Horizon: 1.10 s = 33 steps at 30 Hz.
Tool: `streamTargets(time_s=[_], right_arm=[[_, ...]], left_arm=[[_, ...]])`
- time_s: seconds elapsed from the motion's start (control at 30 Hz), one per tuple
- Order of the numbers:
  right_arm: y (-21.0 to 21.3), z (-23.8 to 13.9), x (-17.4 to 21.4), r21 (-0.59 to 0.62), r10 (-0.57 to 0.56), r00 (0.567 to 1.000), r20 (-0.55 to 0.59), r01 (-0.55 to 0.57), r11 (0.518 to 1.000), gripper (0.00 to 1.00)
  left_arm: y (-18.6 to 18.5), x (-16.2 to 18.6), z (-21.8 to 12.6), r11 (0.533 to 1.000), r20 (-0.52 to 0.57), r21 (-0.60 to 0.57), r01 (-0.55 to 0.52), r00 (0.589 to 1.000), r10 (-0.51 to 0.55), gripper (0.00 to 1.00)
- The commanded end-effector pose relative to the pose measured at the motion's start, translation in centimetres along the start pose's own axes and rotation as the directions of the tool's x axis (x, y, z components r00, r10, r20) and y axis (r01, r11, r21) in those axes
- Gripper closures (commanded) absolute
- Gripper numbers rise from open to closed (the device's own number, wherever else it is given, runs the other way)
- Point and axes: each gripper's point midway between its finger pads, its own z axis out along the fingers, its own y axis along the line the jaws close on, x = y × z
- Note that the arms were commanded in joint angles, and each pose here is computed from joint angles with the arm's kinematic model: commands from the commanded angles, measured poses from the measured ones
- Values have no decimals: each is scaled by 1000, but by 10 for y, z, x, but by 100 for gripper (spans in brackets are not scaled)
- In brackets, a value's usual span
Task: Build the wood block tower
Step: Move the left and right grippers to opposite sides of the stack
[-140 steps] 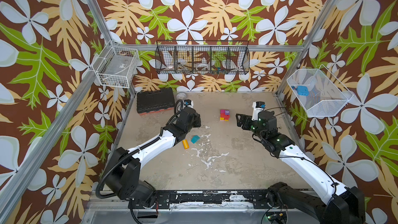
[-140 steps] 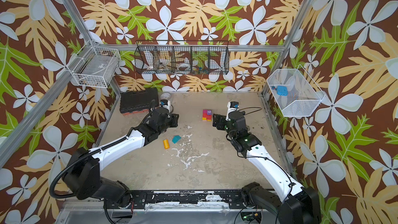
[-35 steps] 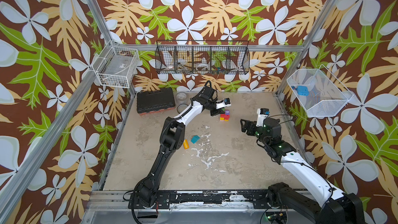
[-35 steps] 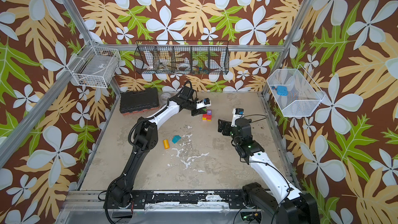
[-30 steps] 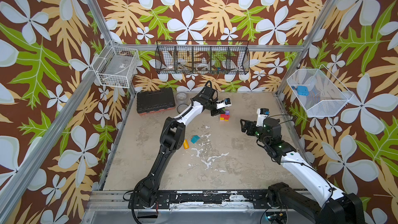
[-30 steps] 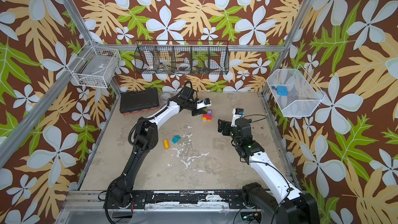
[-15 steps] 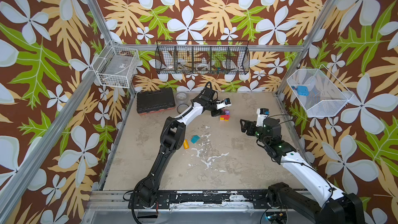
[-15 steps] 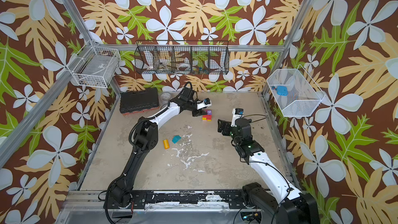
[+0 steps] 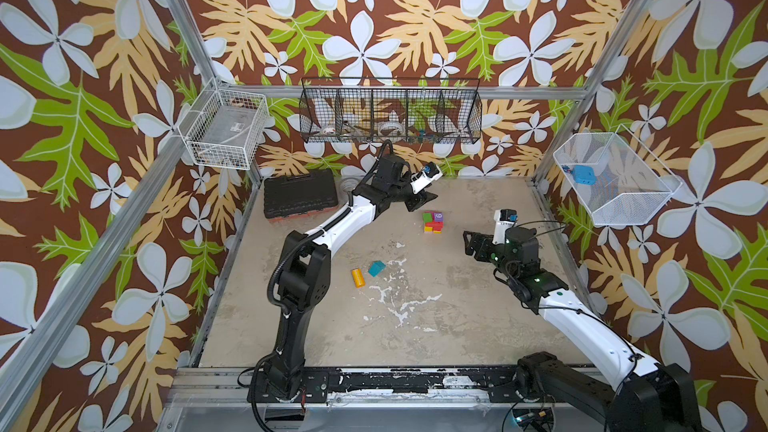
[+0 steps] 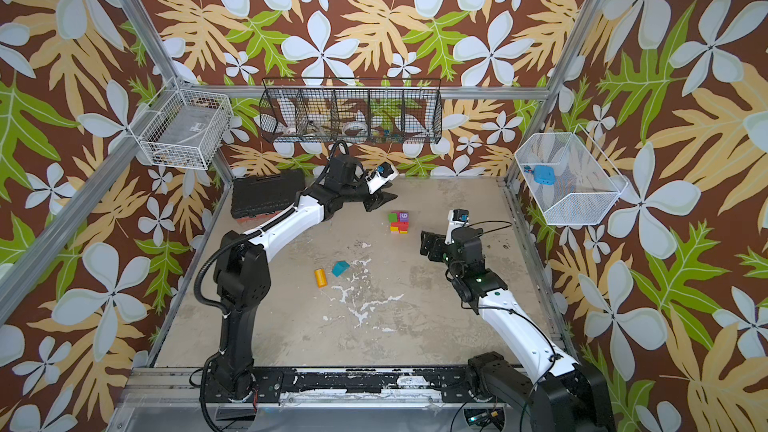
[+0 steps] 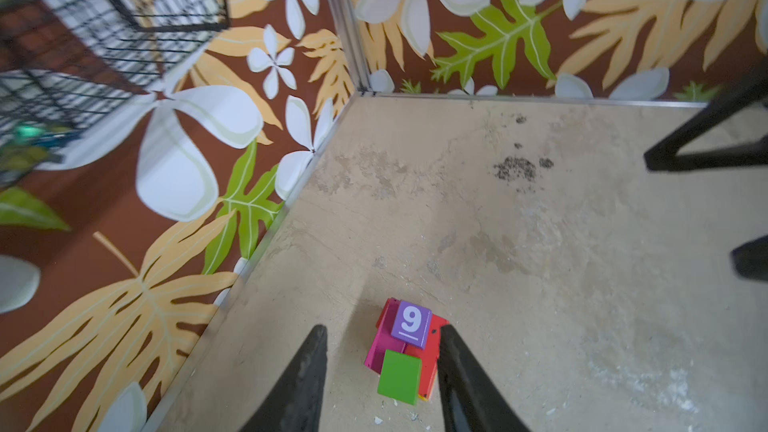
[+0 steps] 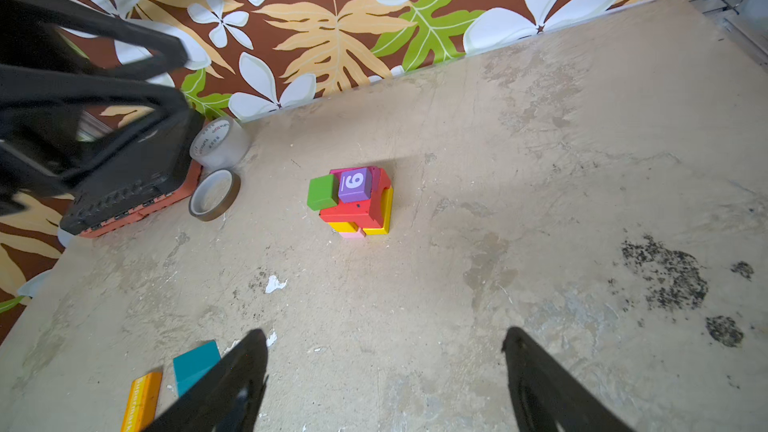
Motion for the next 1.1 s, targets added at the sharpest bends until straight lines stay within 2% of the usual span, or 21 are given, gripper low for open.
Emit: streamTargets(time_s=[0.0, 0.1, 0.13, 0.23, 0.33, 0.47, 0.63, 0.8, 1.07], right_arm=[[1, 8, -8, 10, 4, 1000, 12, -4, 1000, 12], [1, 22, -8, 28, 7, 1000, -21, -7, 1000, 13], [1, 28, -9, 31, 9, 1000, -27, -8, 999, 14], [2, 47, -8, 44, 16, 998, -64, -13, 999, 15], [3, 72, -5, 60, 17, 993, -119, -10, 998, 20], [-3, 102, -4, 113, 17, 986, -169, 2, 994, 27], [-6, 131, 1, 127, 2, 979, -204, 24, 992, 29], [-19, 149, 7, 163, -23, 970, -242, 64, 985, 32], [-39, 161, 10, 214, -12, 963, -270, 72, 974, 34]], left_arm=[[38, -17, -28, 926, 131, -231, 300, 952, -276, 47], [44, 17, -51, 812, 136, -324, 485, 873, -467, 58], [38, 31, -56, 785, 142, -326, 528, 848, -511, 58], [18, 62, -68, 731, 173, -304, 611, 790, -588, 56], [10, 94, -73, 664, 175, -337, 668, 737, -652, 56], [3, 129, -60, 623, 119, -360, 694, 697, -708, 61], [-12, 158, -24, 616, 28, -316, 722, 656, -754, 65], [-9, 178, 4, 618, -26, -362, 698, 655, -755, 66], [1, 188, 36, 618, -58, -377, 690, 648, -759, 68]])
